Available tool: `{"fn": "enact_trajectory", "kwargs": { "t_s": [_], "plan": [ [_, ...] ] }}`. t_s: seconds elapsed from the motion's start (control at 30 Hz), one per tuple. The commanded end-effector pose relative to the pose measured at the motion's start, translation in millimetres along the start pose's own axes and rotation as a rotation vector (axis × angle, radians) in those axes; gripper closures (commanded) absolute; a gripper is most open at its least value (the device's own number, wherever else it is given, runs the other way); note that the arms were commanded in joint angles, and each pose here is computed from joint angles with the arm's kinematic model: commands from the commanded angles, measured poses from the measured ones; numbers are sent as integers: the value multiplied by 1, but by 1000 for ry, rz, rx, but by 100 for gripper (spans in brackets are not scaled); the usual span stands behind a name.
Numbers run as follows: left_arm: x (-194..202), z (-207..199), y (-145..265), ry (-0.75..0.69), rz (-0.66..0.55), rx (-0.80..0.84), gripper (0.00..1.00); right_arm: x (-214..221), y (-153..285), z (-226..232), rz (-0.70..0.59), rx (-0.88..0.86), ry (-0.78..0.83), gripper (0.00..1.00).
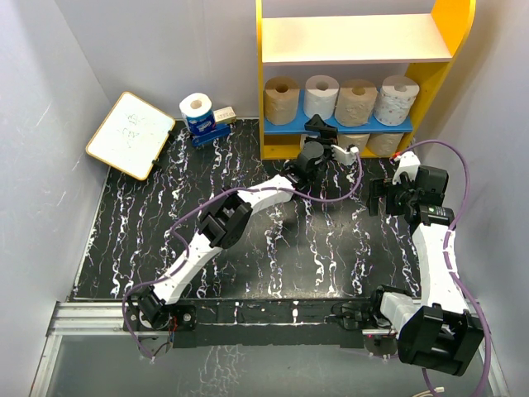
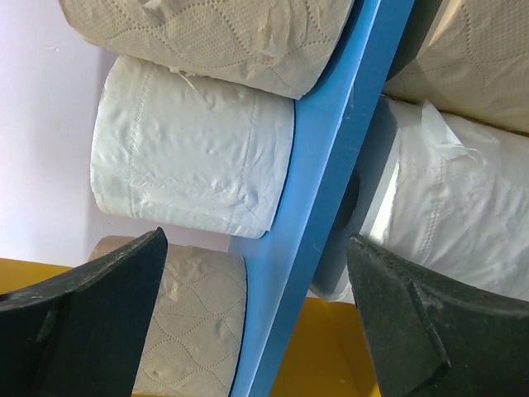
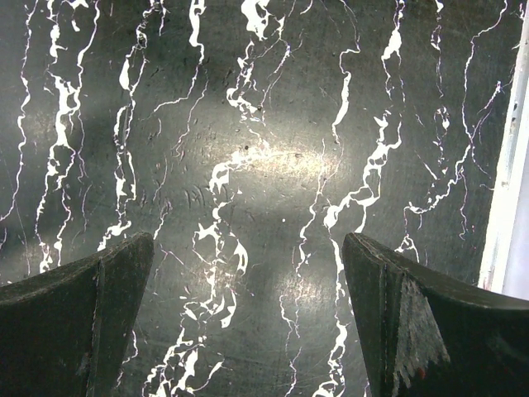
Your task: Place and organize the paper towels onto the shelf
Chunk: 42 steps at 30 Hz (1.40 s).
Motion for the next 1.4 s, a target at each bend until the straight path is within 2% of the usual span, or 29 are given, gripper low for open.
{"fn": "enact_trajectory", "kwargs": {
  "t_s": [0.0,0.17,0.33,0.47,0.57,0.63,0.7,0.87,0.97,1.03,1.17,1.37],
  "plan": [
    [4,-10,-3,-18,-6,-64,11,-11,3,-4,-77,33,6,2],
    [7,-15,-5,-32,-4,-103,11,-11,1,-4,-71,34,2,2],
    [-3,1,10,-4,17,-115,12,-10,1,-4,-64,19,10,2],
    [-11,28,32,59,55,-111,11,-10,2,-1,-55,-12,23,2],
    [-16,54,47,113,115,-95,7,-11,3,-1,-66,-11,30,2],
    [-17,72,59,224,126,-15,2,-11,4,0,-68,-21,31,2],
    [-17,86,71,273,125,55,2,-12,5,1,-70,-25,35,1],
    [-13,116,87,263,186,59,2,-14,11,4,-106,-38,54,2],
    [-6,151,104,363,191,118,2,-14,14,6,-118,-44,61,2],
    [17,172,113,461,222,183,2,-14,16,6,-122,-49,66,2],
    [81,183,133,506,328,277,2,-15,19,8,-132,-63,76,2],
    [193,224,168,843,567,401,2,-14,20,10,-137,-78,83,2]
  ]
}}
Point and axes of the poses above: each gripper's point midway between its finger pads, its own y axis back along the fingers, its own z axis along the line the jaws close on, x = y × z, the point moved 9 cm from there along y, back along the fingers, and after that the axes turned 6 degrees about -y, right-handed, at the moved point
